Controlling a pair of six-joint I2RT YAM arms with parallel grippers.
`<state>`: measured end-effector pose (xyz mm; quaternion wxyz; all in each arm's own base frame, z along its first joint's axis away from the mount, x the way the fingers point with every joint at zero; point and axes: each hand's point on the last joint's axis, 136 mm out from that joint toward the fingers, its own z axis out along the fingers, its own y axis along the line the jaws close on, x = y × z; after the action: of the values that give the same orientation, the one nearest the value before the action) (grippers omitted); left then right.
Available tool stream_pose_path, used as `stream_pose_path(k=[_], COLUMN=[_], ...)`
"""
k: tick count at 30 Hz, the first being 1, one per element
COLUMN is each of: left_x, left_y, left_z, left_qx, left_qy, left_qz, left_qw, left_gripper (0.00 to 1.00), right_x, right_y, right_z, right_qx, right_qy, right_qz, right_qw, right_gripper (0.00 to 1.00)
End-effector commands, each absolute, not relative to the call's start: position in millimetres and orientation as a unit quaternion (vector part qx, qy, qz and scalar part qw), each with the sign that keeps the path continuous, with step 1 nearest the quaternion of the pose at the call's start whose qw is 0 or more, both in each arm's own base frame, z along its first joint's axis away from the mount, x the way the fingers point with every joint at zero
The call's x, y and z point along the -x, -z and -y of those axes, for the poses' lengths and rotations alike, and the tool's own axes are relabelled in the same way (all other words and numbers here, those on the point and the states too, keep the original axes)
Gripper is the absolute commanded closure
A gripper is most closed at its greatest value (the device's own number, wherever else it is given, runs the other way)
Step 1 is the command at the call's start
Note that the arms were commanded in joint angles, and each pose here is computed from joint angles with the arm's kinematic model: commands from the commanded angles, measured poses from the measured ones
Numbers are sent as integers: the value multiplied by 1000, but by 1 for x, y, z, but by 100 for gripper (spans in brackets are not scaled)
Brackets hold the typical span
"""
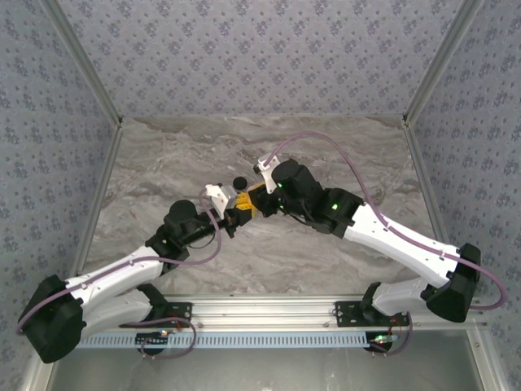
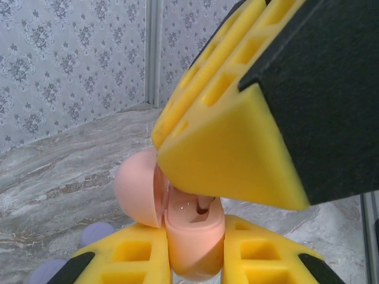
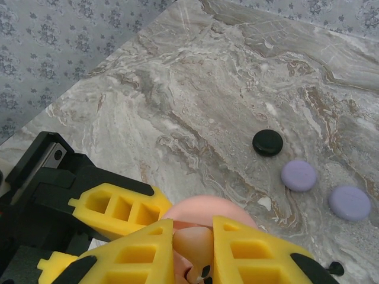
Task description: Insert wireless bluetooth earbuds into charging case
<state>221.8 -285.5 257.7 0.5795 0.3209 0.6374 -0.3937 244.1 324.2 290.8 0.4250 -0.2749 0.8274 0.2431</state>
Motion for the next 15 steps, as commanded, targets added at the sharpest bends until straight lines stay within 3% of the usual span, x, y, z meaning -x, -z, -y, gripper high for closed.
stream_pose_path(k=[1,15], left_x=[-219,-220], left_y=[-293,-291], left_z=[290,289], left_qx=[-320,-318], left_qy=[413,411], left_qz=[-599,-601], left_qw=[607,607], left_gripper=[100,100], right_x=[-244,-237], right_y=[-292,-295], right_z=[-326,-330], right_qx=[280,288], right_qy=[-235,-264], right_qz=[-828,-827], right_qw=[426,404], right_gripper=[80,73])
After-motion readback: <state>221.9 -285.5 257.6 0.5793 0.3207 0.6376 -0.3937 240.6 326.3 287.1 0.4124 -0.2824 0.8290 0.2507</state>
